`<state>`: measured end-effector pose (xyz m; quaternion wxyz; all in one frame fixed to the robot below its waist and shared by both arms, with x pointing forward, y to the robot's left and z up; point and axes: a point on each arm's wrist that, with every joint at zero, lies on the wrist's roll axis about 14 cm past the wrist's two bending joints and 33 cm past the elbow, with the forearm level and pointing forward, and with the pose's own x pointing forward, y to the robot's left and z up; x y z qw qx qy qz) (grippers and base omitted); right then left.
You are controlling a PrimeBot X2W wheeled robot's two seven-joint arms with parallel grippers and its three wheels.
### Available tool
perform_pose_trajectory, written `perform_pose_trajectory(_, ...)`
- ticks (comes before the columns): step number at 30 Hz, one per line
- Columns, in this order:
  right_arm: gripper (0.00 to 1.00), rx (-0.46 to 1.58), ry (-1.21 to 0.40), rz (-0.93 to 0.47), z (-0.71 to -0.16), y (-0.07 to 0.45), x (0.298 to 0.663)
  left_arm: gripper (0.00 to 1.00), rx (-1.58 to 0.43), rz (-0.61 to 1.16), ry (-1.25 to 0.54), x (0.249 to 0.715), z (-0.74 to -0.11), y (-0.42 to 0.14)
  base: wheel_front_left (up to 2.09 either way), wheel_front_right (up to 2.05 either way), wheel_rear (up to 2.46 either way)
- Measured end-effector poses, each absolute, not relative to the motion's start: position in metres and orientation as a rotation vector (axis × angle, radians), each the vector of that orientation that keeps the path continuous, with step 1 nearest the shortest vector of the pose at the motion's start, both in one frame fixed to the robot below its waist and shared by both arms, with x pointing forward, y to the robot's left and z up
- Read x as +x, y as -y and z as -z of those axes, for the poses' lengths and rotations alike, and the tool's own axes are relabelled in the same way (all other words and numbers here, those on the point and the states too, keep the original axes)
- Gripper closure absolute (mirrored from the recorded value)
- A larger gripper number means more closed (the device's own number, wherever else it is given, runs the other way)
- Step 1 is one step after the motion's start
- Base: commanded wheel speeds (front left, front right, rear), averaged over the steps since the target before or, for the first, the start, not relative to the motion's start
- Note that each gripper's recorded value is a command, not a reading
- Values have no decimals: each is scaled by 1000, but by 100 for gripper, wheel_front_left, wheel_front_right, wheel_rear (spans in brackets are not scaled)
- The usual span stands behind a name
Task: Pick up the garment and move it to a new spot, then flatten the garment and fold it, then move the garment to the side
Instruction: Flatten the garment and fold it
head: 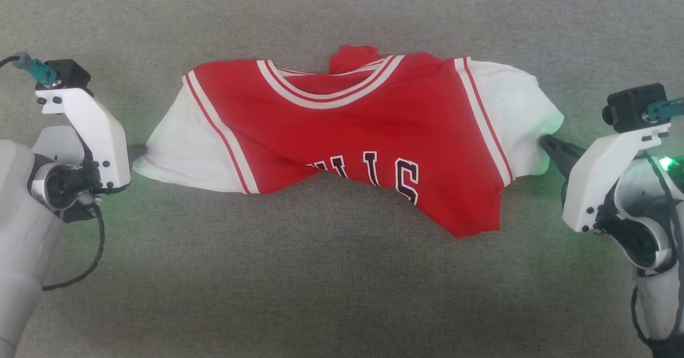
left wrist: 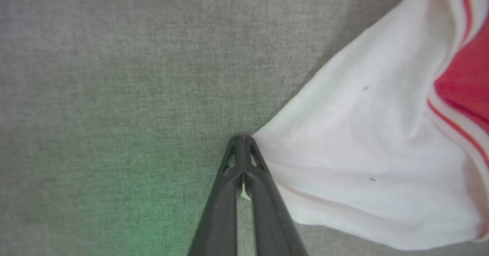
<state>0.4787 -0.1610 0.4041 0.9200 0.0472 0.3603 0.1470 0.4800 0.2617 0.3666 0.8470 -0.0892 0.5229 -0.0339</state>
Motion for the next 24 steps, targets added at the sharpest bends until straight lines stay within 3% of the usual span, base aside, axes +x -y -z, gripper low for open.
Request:
perform_pose_trajectory(15, 100, 69, -676, -341, -433, 154, 489, 100, -186, 76, -1057, 486, -377, -263, 0, 0, 0)
perform_pose_trajectory(17, 0, 60, -669, -339, -434, 156, 490, 100, -184, 79, -1056, 486, -377, -262, 0, 0, 0)
perform_pose_trajectory(24, 0, 55, -740, -311, -419, 165, 493, 100, -184, 83, -1060, 486, -375, -260, 0, 0, 0)
